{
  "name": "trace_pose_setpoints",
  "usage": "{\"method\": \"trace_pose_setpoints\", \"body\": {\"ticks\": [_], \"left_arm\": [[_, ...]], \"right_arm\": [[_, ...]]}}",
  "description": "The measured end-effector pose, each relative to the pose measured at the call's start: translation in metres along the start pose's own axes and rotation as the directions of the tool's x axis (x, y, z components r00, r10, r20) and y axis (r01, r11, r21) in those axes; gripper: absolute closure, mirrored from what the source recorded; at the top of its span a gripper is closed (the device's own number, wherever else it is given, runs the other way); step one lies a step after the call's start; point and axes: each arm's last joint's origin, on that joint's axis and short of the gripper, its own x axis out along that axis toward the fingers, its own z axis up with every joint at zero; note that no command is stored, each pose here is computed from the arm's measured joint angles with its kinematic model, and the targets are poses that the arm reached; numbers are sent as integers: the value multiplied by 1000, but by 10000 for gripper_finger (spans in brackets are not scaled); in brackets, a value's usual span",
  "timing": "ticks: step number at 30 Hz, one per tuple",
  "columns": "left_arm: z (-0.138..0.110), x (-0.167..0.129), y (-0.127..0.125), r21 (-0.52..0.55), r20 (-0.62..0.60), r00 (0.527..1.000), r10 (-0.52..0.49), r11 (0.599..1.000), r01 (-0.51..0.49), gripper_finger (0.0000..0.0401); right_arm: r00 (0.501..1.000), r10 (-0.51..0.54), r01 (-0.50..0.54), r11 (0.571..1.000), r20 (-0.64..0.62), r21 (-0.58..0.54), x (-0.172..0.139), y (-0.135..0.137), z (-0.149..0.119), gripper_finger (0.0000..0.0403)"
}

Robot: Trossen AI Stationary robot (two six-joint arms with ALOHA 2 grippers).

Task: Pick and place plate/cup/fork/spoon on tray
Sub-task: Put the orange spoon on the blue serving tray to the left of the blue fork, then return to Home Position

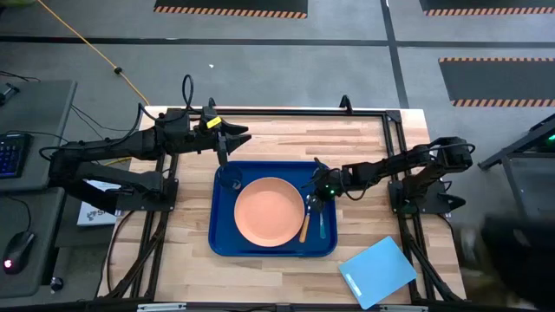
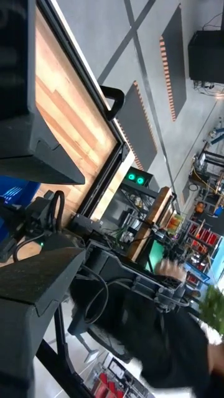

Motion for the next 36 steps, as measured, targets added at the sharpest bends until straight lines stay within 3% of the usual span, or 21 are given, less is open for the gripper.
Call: {"method": "trace_pose_setpoints", "body": {"ticks": [18,27,30,36], "left_arm": [[0,0,0,0,0,1000,1,1000,-1,237],[0,0,0,0,0,1000,1,1000,-1,237],[0,0,0,0,0,1000,1,1000,-1,237],[0,0,0,9,-6,1000,-8,1000,8,237]], "right_arm": [[996,-39,37,999,76,29,0,-18,18,403],[996,12,-16,999,87,47,-3,-20,26,403],[992,70,-70,998,101,-4,-18,-14,34,403],[951,134,-108,988,280,-107,-83,-7,46,403]]}}
